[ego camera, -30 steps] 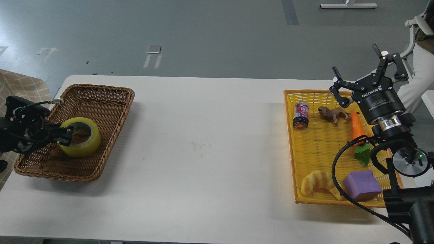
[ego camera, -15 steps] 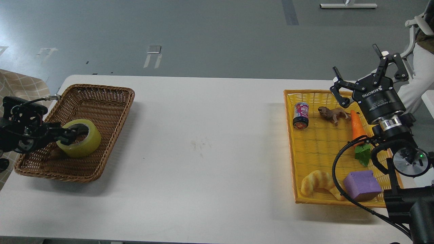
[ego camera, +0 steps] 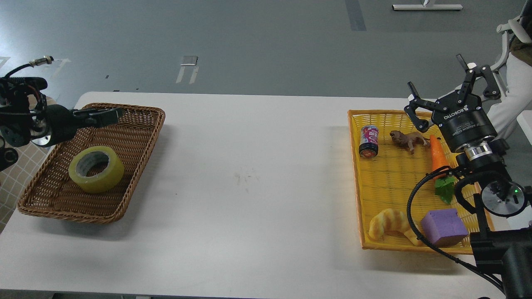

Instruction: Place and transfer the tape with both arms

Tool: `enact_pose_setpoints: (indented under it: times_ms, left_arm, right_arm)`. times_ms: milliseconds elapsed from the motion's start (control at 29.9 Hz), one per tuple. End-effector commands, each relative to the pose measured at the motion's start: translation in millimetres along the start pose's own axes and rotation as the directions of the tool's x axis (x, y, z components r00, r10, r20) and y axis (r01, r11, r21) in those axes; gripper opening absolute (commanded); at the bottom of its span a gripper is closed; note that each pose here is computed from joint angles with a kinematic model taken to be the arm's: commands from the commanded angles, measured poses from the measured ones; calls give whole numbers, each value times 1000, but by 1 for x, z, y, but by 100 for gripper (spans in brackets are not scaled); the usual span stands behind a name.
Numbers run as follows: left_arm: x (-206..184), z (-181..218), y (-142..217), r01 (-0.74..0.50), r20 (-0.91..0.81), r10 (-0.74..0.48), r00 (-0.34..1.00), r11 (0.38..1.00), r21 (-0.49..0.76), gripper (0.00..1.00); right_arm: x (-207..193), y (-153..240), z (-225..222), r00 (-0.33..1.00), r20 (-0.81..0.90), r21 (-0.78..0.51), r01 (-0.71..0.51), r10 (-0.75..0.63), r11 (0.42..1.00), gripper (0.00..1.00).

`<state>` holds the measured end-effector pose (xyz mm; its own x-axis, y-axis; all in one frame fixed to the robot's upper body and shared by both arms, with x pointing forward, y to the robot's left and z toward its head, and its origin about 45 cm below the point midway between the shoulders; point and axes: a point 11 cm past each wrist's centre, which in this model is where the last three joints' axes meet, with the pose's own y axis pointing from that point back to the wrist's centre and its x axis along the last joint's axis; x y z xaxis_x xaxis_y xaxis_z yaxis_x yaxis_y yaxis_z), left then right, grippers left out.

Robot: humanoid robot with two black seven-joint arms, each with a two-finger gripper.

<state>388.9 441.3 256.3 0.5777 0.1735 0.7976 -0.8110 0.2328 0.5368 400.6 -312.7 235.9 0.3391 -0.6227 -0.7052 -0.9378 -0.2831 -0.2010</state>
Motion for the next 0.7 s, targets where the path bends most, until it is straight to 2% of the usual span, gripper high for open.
enact_pose_setpoints:
  times_ms: [0,67,100,167,301,501,568,602,668]
  left_arm:
    - [34,40,-11,-104,-172,79,982,984,-143,88]
    - [47,61,-16,-169,-320,94,943,961,-217,95]
    - [55,72,-17,-219,-429,91,899,941,-257,96]
    - [61,84,-20,-255,-523,67,850,920,-296,97]
    - [78,130,-26,-329,-705,-107,702,828,-454,98]
    - [91,169,-28,-425,-780,-266,566,717,-553,98]
    - [98,186,-28,-478,-798,-348,492,659,-582,98]
    - [98,186,-28,-478,-798,-348,492,658,-582,98]
    - [92,199,-32,-508,-800,-424,424,620,-598,98]
  right_arm:
    - [-1,-1,-1,1000,-1,3,4,-4,1000,100]
    - [-2,-2,-2,1000,-3,3,7,-7,1000,100]
    - [-2,-2,-2,1000,-3,3,7,-7,1000,100]
    - [-3,-3,-2,1000,-4,4,9,-9,1000,100]
    - [-6,-7,-8,1000,-16,8,21,-21,1000,100]
    - [-11,-13,-13,999,-26,11,36,-36,999,100]
    - [-16,-18,-18,998,-38,14,51,-50,999,100]
    - [-16,-18,-18,998,-38,14,51,-50,999,100]
    - [-20,-23,-24,997,-49,19,63,-62,998,100]
